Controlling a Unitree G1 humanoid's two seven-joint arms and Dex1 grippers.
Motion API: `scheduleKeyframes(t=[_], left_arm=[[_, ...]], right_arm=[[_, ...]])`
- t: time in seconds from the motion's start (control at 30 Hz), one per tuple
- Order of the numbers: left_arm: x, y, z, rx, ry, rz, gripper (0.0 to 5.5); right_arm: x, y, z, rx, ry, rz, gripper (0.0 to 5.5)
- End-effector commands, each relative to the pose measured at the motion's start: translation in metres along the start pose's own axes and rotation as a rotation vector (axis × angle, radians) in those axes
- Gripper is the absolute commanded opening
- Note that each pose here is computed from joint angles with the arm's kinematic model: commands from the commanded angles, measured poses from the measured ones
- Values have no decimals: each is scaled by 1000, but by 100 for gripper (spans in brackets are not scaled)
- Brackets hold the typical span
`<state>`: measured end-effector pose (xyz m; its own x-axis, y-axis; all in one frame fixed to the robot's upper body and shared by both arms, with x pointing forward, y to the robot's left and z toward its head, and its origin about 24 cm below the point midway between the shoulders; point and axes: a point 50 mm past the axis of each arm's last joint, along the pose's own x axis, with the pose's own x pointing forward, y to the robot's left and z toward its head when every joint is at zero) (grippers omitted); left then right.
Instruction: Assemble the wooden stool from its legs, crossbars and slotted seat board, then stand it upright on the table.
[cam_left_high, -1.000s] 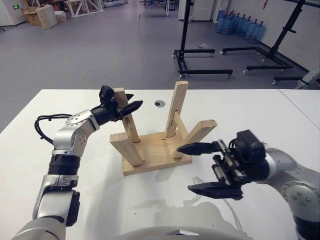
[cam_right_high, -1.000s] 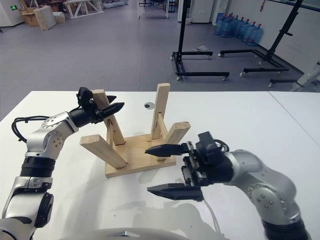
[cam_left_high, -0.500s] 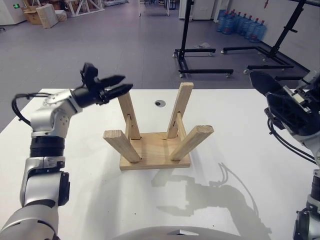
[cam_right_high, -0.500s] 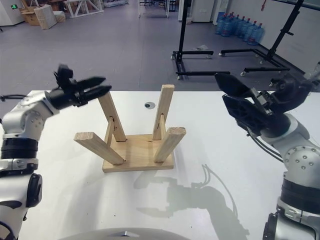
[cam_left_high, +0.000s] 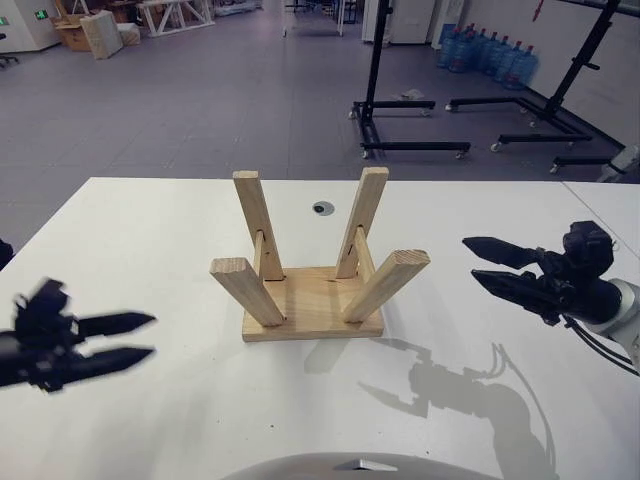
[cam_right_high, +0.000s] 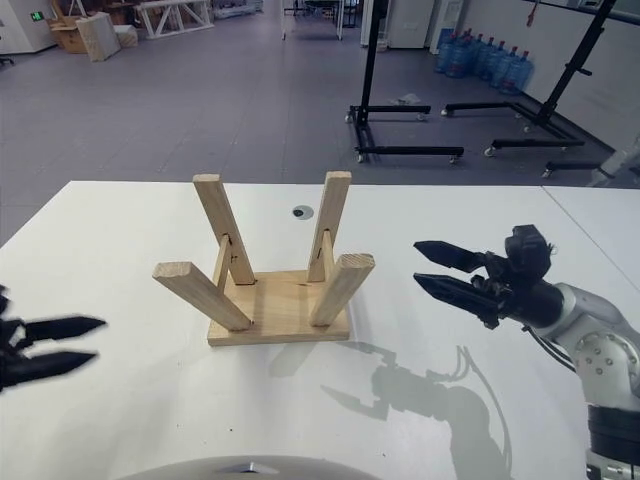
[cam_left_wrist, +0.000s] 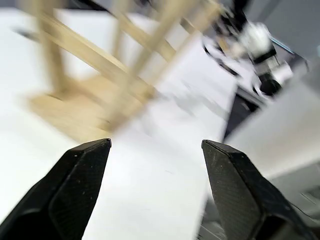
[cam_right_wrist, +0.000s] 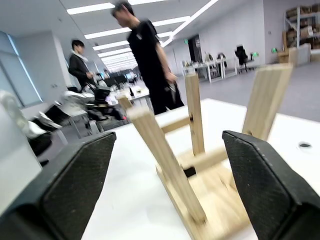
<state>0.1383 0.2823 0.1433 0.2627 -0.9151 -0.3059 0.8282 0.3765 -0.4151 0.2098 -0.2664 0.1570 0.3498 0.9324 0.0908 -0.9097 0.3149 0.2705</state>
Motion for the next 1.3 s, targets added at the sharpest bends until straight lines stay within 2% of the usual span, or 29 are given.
scheduleKeyframes(t=[0.03,0.2,0.4,0.6,0.9,1.1,1.3], left_arm=[[24,12,-1,59,0,36,335],[36,26,19,147,-52,98,335],[43,19,52,223,-142,53,335],[57,16,72,256,-225,7,335],[85,14,60,228,-242,-57,335],[82,23,60,170,-308,-20,271],[89,26,63,130,-309,-39,195]], right_arm=[[23,-2,-8,-44,72,74,392],[44,-4,-18,-68,106,103,392],[59,-3,-21,-77,90,129,392],[71,-3,-17,-92,50,144,392],[81,-2,-20,-116,50,135,392],[82,-4,-16,-82,38,48,304],[92,0,-12,25,23,59,201]])
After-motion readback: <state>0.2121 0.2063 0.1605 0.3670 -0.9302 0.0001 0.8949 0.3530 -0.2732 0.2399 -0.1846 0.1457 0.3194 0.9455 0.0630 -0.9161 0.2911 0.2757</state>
